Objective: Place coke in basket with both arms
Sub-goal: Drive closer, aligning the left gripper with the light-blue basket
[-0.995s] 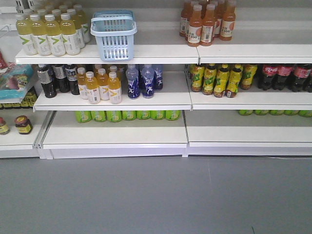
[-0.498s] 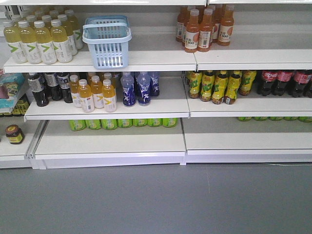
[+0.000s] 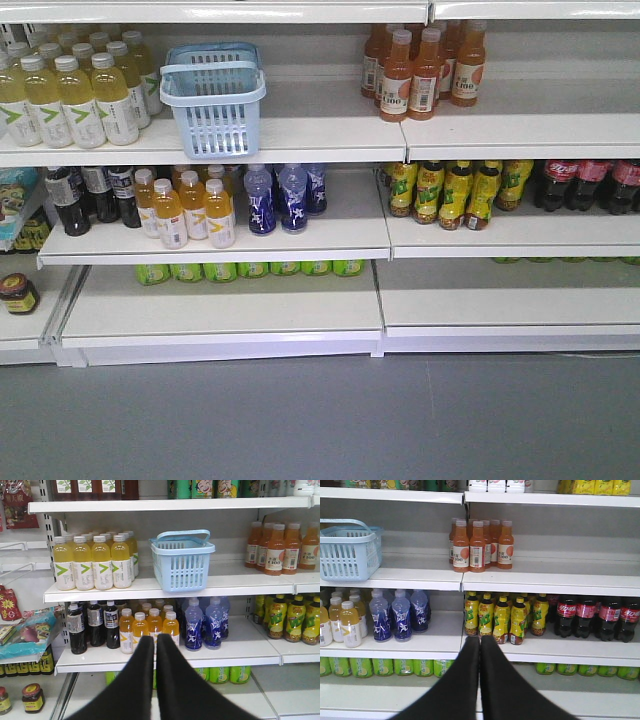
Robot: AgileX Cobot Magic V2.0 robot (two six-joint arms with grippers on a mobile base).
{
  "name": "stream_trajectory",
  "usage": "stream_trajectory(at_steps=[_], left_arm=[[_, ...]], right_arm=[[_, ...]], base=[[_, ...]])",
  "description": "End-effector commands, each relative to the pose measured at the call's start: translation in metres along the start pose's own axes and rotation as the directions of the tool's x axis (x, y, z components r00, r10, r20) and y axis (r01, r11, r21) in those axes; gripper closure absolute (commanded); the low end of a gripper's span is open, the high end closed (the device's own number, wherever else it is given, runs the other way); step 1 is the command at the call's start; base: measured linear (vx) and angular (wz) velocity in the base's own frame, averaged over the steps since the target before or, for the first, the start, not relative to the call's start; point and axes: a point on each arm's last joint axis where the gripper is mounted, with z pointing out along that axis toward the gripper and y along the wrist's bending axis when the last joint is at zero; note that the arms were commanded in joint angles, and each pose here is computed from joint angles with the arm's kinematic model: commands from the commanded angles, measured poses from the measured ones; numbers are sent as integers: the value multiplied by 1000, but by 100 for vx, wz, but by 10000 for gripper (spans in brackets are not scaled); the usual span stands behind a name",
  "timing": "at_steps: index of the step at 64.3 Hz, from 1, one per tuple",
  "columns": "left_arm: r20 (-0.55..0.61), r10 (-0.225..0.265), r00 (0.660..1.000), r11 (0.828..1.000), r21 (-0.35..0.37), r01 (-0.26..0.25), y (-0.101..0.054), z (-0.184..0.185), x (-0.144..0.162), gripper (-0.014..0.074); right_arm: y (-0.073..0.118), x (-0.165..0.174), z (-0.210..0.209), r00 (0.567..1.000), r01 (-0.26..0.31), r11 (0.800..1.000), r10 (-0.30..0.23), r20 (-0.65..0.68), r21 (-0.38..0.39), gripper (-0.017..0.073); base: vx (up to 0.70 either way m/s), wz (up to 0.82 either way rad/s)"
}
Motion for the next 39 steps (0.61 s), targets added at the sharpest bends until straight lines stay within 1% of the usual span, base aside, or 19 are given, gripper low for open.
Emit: stream_trajectory(at_steps=[1,39], left_arm=[[122,-15,992,1000,15,13,-2,-4,-19,599],[122,-15,992,1000,15,13,-2,-4,-19,599]], right_arm=[[0,-4,-1,997,12,1000,-12,76,8,569],[0,-4,-1,997,12,1000,-12,76,8,569]], base=[[12,2],[9,1]])
